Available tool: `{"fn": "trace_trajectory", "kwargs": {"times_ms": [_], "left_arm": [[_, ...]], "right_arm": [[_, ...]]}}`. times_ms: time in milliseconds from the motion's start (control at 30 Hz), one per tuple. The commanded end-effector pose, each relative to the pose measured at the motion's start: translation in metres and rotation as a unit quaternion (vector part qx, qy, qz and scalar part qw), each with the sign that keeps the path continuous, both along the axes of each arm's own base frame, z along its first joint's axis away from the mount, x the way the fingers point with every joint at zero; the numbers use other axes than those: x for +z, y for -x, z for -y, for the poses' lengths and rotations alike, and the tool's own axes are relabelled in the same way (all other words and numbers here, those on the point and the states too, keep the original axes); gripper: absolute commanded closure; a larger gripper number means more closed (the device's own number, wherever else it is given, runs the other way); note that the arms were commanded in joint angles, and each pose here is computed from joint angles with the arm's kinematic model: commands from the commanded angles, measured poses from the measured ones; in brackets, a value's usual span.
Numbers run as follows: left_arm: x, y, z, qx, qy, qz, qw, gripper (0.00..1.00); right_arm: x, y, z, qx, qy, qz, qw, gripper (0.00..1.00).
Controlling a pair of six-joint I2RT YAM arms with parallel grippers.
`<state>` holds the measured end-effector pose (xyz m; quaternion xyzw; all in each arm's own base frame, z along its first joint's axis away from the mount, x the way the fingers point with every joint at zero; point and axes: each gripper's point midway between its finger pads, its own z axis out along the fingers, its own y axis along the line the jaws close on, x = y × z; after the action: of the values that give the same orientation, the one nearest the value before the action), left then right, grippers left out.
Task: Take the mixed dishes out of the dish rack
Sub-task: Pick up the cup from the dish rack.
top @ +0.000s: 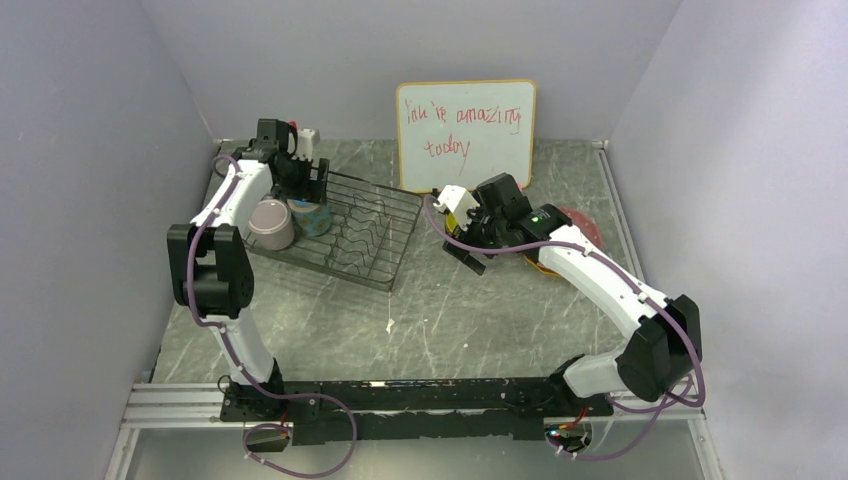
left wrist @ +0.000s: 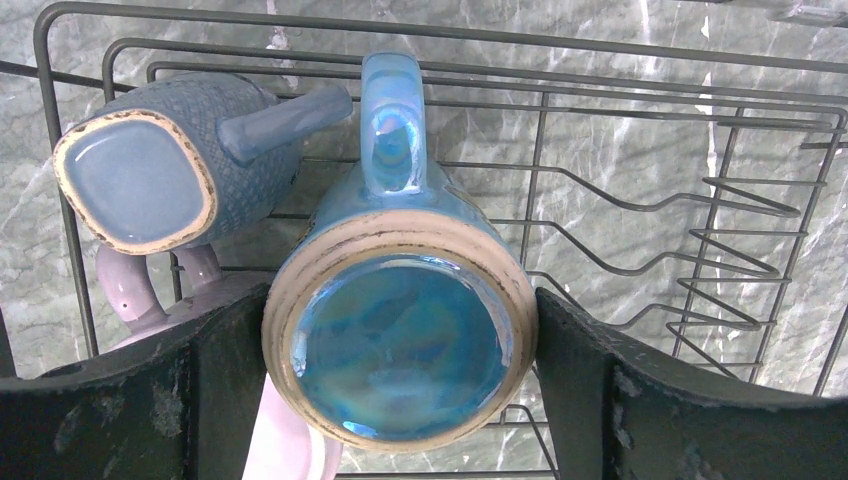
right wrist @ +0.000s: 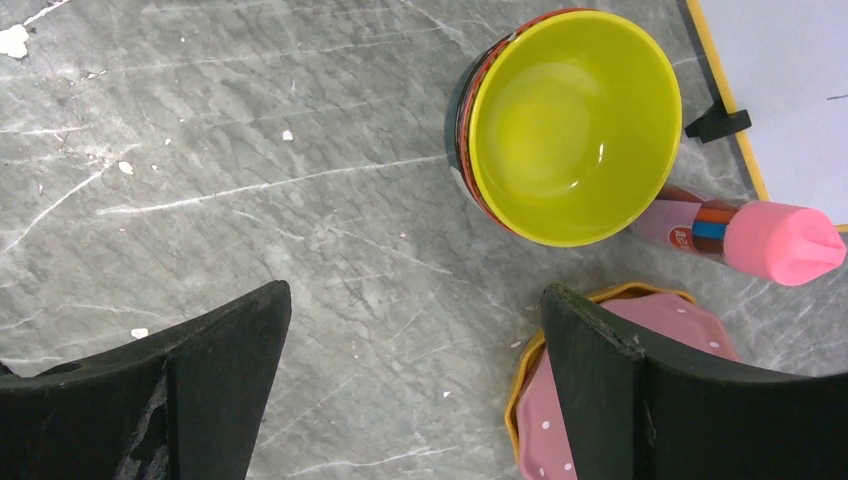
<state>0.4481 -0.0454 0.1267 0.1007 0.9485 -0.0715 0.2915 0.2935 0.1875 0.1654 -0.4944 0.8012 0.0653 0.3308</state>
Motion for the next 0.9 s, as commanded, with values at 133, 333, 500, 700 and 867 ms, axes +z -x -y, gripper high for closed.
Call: {"fn": "trace_trajectory", "kwargs": {"times_ms": [133,333,500,700,867], "left_arm": [[-0.008,0.011,0.008,-0.029,0.012,-0.032,0.999,0.67],[0.03,0.004,0.013,-0.039,0.023,0.014,0.999,0.97],[0.061,0.003,0.02,-0.039,0.044,0.05,0.997,0.97],[0.092,0.004,0.018,-0.015,0.051,0.076,0.996,0.97],[0.12,0.01,0.019,0.0,0.07,0.096,0.993,0.97]], "right_arm": [[0.029,-0.012,-0.007,0.004,-0.02,0.035,0.999,0.01],[0.05,-0.016,-0.008,0.006,-0.027,0.054,0.998,0.01],[0.077,-0.023,-0.012,0.007,-0.042,0.083,0.996,0.01],[0.11,-0.032,-0.025,0.008,-0.082,0.113,0.99,0.01],[0.134,-0.036,-0.034,0.008,-0.12,0.132,0.984,0.01]]}}
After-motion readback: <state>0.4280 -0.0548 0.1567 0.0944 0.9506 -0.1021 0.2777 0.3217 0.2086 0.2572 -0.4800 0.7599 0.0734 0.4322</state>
